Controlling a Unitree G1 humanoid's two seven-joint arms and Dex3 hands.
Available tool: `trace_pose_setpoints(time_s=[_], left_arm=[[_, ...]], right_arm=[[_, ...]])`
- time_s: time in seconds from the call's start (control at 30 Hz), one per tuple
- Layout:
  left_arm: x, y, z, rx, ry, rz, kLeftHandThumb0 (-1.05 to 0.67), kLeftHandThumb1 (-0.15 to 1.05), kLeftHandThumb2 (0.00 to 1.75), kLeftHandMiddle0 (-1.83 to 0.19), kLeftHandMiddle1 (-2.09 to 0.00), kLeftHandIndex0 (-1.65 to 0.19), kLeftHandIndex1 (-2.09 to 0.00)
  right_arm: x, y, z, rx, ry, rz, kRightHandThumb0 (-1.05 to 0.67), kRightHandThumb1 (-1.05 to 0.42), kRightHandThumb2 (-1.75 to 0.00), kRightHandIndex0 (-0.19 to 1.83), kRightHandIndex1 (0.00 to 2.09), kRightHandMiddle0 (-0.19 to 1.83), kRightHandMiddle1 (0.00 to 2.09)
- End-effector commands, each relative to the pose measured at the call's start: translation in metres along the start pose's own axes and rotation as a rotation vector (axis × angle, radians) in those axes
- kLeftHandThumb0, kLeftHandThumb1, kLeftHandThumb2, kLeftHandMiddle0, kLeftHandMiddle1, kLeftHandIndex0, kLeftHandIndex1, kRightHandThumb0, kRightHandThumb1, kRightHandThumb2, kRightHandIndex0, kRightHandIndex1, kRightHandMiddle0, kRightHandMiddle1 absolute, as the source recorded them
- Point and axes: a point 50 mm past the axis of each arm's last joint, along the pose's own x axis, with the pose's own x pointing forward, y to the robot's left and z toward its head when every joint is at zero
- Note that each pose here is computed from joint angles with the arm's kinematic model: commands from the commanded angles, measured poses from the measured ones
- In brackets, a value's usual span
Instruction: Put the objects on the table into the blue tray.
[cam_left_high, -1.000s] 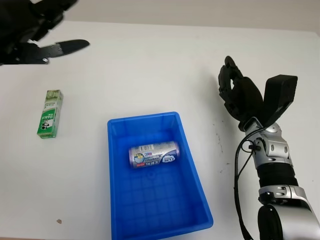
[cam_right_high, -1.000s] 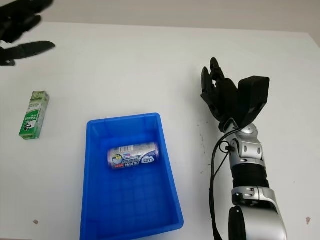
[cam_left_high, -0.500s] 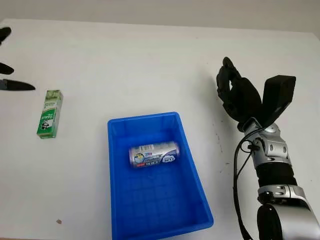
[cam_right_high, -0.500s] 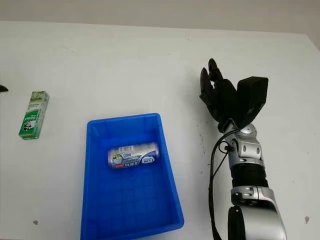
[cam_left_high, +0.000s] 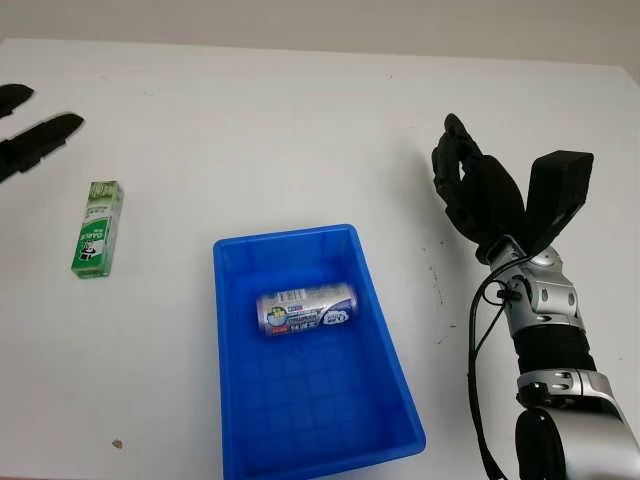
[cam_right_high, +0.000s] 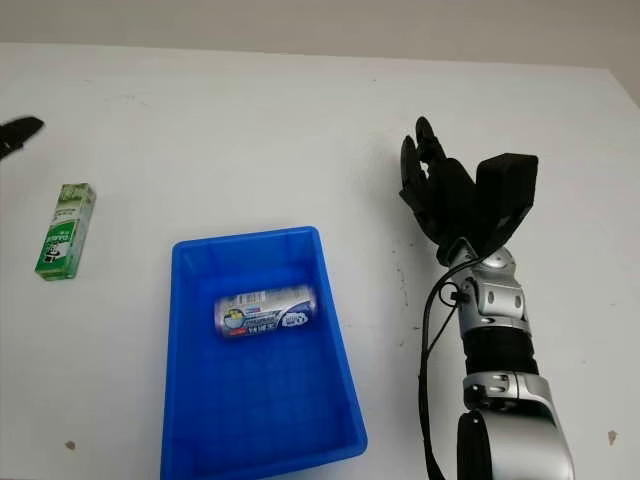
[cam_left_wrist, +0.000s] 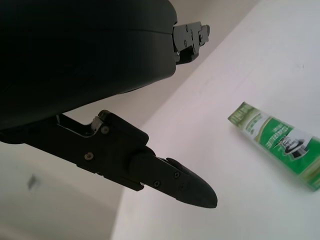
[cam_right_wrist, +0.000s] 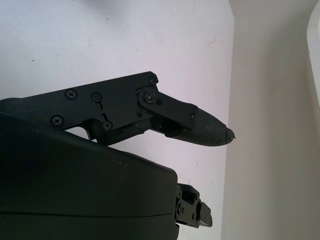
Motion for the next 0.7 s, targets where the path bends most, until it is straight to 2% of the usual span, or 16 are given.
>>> trace_pose_setpoints(time_s=[0.0, 0.1, 0.2, 0.27, 0.43, 0.6, 0.67], left_arm=[[-0.01, -0.011, -0.004, 0.212, -0.144, 0.052, 0.03, 1.04, 0.53, 0.19, 0.0, 0.19, 0.0], [-0.011, -0.019, -0.004, 0.271, -0.195, 0.052, -0.02, 1.05, 0.51, 0.19, 0.0, 0.19, 0.0], [-0.004, -0.025, -0.003, 0.273, -0.247, 0.007, -0.03, 1.05, 0.57, 0.19, 0.0, 0.19, 0.0], [0.001, -0.028, -0.002, 0.272, -0.274, -0.032, -0.07, 1.05, 0.51, 0.19, 0.0, 0.19, 0.0], [0.018, -0.047, 0.014, 0.236, -0.342, -0.025, -0.15, 1.05, 0.39, 0.19, 0.0, 0.19, 0.0], [0.039, -0.058, 0.03, 0.21, -0.391, -0.03, -0.11, 1.05, 0.57, 0.19, 0.0, 0.19, 0.0], [0.047, -0.06, 0.036, 0.202, -0.414, -0.02, -0.13, 1.05, 0.54, 0.19, 0.0, 0.19, 0.0]], right_arm=[[0.0, -0.006, 0.0, -0.007, 0.007, -0.007, -0.59, -1.05, -0.73, -0.19, 0.0, -0.19, 0.0], [0.0, -0.005, -0.001, -0.003, 0.012, 0.0, -0.6, -1.05, -0.72, -0.19, 0.0, -0.19, 0.0], [0.001, -0.005, -0.002, -0.003, 0.012, 0.001, -0.61, -1.05, -0.72, -0.19, 0.0, -0.19, 0.0], [0.001, -0.006, -0.001, -0.008, 0.01, 0.001, -0.61, -1.05, -0.73, -0.19, 0.0, -0.19, 0.0], [0.0, -0.007, -0.002, 0.01, 0.005, -0.016, -0.6, -1.05, -0.72, -0.19, 0.0, -0.19, 0.0], [0.0, -0.009, -0.001, 0.005, 0.004, -0.025, -0.62, -1.05, -0.7, -0.19, 0.0, -0.19, 0.0], [-0.001, -0.01, -0.001, 0.021, 0.0, -0.033, -0.62, -1.05, -0.69, -0.19, 0.0, -0.19, 0.0]])
